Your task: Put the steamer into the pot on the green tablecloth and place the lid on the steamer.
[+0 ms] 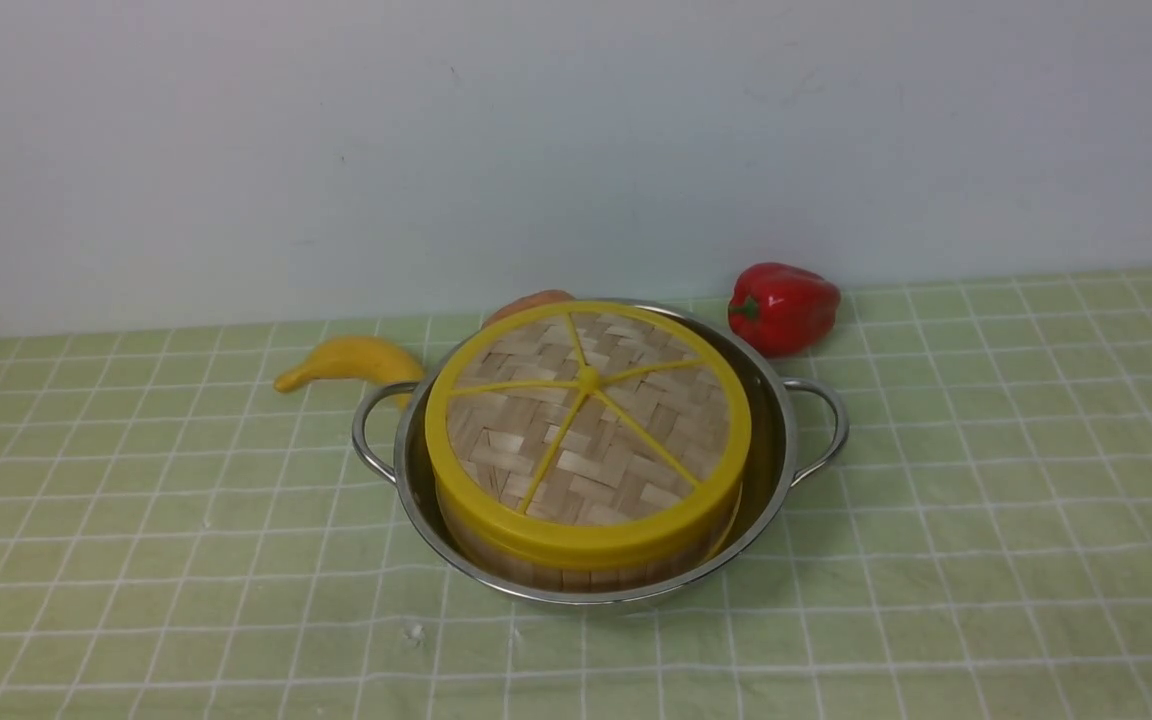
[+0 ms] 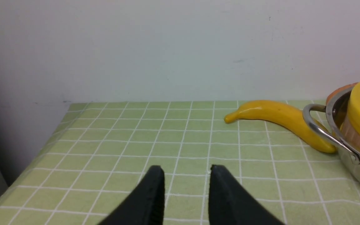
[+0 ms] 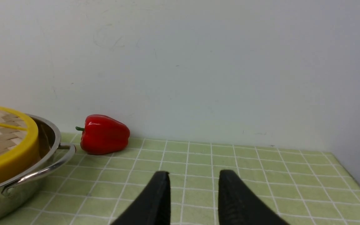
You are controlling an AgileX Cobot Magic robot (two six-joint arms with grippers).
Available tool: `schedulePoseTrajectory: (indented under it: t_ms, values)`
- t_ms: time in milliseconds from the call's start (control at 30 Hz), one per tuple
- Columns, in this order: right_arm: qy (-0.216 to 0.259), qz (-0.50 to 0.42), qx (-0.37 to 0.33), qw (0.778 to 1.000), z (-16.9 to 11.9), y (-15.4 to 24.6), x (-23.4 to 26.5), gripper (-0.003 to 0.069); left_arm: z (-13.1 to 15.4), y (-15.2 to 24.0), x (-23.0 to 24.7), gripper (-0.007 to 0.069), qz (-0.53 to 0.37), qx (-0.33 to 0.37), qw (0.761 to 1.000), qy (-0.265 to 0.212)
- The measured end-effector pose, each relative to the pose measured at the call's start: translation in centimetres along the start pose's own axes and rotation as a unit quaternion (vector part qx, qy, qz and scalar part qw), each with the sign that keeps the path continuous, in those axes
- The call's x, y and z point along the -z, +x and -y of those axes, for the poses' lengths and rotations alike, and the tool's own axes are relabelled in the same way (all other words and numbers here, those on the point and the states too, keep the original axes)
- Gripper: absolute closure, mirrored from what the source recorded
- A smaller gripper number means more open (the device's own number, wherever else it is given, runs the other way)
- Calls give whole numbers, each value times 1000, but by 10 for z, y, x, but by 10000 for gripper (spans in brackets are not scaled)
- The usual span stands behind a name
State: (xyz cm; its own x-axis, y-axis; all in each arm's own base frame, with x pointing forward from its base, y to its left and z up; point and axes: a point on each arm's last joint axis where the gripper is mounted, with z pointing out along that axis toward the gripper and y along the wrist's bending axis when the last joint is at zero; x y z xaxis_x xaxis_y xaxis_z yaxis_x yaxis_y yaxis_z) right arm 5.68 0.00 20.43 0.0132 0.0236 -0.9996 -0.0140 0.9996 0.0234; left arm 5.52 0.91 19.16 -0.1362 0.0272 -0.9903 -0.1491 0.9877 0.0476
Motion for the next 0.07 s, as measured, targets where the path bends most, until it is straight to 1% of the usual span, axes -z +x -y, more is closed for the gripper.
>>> schedulePoseTrajectory:
  t_ms: [67]
  values:
    - [0,0,0,1000,0,0,0,416,0,0,0,424,0,0,1000,0]
